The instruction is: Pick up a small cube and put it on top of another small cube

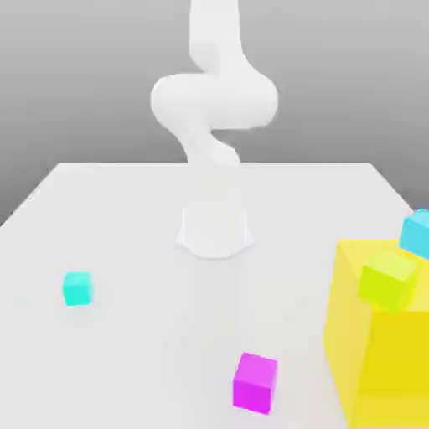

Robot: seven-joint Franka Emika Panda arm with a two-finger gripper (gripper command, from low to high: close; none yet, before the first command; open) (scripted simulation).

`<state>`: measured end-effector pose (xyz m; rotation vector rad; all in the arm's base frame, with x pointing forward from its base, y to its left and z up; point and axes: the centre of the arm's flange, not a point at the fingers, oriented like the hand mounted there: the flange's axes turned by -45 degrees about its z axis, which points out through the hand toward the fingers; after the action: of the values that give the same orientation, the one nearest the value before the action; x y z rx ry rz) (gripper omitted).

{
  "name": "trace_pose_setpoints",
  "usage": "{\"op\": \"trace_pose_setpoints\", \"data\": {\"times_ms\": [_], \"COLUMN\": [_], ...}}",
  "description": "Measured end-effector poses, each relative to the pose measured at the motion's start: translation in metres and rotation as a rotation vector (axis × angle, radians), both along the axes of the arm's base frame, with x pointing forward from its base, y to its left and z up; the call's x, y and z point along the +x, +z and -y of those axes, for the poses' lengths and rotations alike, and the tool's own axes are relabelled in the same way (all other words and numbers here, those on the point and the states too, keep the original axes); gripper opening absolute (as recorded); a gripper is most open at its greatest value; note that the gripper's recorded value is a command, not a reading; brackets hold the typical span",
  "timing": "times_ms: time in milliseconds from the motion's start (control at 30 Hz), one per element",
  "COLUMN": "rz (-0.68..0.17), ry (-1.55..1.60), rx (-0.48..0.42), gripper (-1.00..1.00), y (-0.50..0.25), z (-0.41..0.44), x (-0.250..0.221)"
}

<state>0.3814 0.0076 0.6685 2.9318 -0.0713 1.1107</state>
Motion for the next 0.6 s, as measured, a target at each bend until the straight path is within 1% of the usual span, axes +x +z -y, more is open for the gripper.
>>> {"op": "trace_pose_setpoints", "data": {"times_ms": [133, 300, 433, 600], "rz": [-0.124, -0.272, -0.389, -0.535], "ry": [-0.052, -0.109, -0.15, -0.196], "rx": [0.007, 0.021, 0.038, 0.068], "gripper": [0.0, 0.0, 0.0, 0.0], "y": [-0.076, -0.176, -0.258, -0.358], "z": [-0.01, -0.019, -0.026, -0.037], "x": [0.047, 0.083, 0.095, 0.09]}}
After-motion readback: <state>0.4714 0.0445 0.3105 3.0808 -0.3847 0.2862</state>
